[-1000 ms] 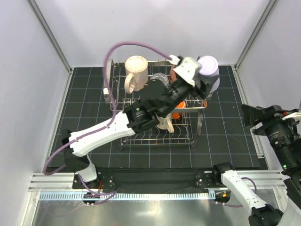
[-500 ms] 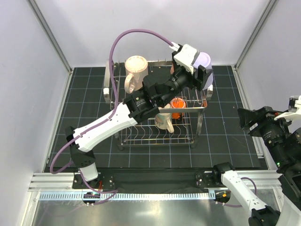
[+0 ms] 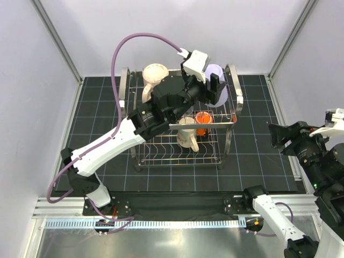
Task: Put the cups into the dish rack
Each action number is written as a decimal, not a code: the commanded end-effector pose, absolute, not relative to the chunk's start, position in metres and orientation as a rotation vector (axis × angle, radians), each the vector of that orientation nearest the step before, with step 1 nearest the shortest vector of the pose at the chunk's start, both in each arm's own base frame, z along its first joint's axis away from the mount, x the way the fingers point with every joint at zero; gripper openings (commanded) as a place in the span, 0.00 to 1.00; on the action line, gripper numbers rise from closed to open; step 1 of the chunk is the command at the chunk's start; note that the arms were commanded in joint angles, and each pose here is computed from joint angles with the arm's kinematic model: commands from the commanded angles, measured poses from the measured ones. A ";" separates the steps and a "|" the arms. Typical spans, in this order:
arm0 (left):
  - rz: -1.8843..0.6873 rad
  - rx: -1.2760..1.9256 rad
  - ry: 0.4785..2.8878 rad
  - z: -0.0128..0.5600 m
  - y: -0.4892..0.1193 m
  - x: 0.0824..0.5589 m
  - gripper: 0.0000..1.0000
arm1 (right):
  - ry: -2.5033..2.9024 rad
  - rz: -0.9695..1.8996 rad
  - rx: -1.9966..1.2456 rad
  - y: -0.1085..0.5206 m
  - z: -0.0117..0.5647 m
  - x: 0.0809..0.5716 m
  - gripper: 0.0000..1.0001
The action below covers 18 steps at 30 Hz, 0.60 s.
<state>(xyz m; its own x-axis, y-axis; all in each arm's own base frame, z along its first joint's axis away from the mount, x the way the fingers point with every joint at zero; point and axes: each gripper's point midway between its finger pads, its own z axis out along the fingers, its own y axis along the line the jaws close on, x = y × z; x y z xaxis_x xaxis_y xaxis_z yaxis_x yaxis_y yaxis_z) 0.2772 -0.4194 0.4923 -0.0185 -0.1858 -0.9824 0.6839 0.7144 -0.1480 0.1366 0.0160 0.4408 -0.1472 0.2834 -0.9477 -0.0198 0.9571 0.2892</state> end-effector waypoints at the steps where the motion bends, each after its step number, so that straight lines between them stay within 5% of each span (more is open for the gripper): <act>1: -0.671 0.436 1.500 0.476 -0.406 0.285 0.00 | 1.669 0.295 0.192 0.020 0.448 0.139 0.57; 18: -0.656 0.474 1.597 0.443 -0.412 0.288 0.01 | 1.689 0.301 0.189 0.022 0.435 0.142 0.57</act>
